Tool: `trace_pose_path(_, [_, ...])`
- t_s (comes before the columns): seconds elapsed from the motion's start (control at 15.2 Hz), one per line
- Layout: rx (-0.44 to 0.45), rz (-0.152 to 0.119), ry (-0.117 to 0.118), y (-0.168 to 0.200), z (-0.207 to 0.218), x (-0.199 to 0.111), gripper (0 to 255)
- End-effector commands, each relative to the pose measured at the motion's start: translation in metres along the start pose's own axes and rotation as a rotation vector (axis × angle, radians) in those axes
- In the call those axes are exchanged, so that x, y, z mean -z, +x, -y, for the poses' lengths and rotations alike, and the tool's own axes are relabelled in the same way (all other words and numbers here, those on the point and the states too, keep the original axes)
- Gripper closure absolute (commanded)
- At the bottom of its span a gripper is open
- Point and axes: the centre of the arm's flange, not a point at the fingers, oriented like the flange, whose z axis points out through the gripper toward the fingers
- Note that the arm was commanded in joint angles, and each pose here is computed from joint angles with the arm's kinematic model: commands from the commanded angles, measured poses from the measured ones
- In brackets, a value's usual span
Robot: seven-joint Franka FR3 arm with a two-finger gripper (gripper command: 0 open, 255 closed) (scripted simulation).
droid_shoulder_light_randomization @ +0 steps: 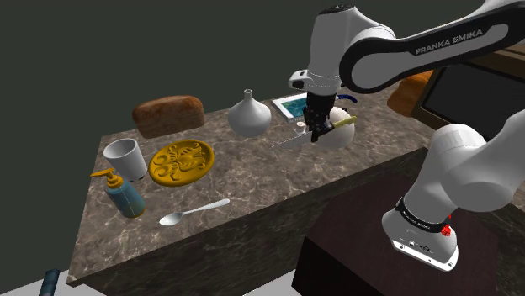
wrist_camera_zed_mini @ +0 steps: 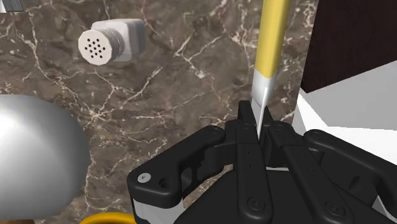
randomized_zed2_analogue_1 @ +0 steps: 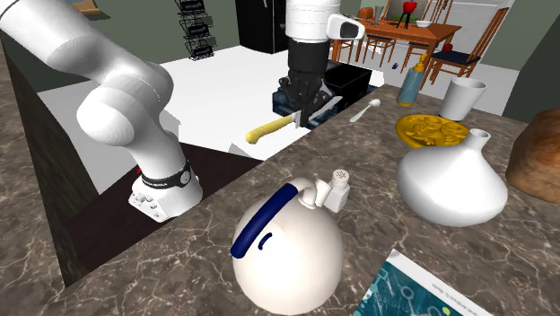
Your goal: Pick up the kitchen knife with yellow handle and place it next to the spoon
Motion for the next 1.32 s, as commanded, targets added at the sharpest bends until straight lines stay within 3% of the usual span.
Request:
trace_pose_path(0.0, [0.000,-0.001,0.001,0.028,-0.003,-0.002,255])
trace_pose_path(1.06, [0.000,-0.001,0.001,0.237,-0.026,0.004,255])
trace_pose_path(1.25, [0.000,-0.001,0.001,0.237,-0.026,-0.012,255])
